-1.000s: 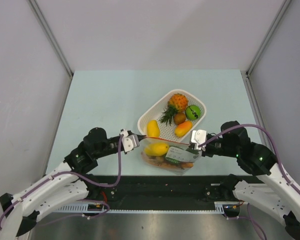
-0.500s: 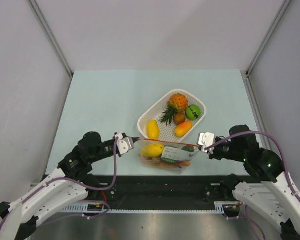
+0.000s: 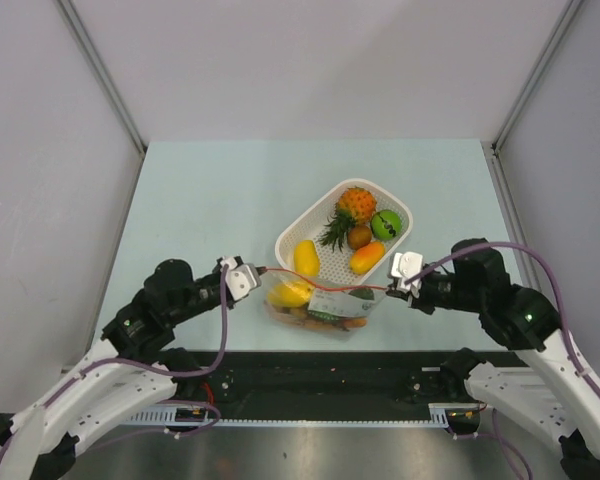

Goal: Place the food in the zip-top bag and seal the zipper
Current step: Place the zipper food storage bag at the center of the board.

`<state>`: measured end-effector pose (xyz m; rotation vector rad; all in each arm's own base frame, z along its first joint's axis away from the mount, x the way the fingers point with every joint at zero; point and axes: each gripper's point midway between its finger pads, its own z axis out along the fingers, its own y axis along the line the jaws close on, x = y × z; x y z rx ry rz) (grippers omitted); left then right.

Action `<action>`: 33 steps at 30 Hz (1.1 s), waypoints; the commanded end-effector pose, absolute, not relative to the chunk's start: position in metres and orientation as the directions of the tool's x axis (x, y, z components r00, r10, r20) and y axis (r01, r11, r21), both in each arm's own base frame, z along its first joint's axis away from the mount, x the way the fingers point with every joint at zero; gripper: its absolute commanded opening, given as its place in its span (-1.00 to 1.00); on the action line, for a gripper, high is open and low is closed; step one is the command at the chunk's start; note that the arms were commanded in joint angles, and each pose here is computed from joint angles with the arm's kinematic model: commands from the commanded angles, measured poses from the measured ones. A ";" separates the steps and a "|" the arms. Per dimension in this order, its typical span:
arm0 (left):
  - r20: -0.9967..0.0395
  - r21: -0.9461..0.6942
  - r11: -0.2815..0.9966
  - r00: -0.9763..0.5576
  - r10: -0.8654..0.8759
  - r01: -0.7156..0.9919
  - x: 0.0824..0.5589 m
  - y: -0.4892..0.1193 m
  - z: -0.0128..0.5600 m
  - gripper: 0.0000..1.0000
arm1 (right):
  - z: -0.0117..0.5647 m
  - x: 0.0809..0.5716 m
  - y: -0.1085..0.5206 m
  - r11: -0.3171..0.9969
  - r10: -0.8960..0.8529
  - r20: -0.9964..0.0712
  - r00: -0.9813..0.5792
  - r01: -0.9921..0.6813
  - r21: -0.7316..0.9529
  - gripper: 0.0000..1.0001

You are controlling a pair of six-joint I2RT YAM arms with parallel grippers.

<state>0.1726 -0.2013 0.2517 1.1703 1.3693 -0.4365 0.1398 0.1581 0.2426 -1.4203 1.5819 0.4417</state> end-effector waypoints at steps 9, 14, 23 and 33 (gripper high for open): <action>-0.840 0.521 0.663 0.186 0.510 0.537 0.176 -0.098 0.324 -1.00 | 0.292 0.144 0.298 0.090 -0.325 -0.924 0.199 -0.967 -0.240 -1.00; -0.782 0.601 0.702 0.101 0.615 0.383 0.195 -0.064 0.319 -1.00 | 0.306 0.184 0.346 0.155 -0.250 -0.938 0.242 -0.946 -0.285 -1.00; -0.614 0.715 0.622 -0.139 0.777 0.319 0.244 -0.041 0.260 -1.00 | 0.272 0.274 0.420 0.285 -0.264 -0.919 0.293 -0.887 -0.364 -1.00; -0.716 0.606 0.754 -0.238 0.656 0.255 0.322 -0.010 0.239 -1.00 | 0.256 0.349 0.466 0.400 -0.228 -0.932 0.281 -0.846 -0.352 -1.00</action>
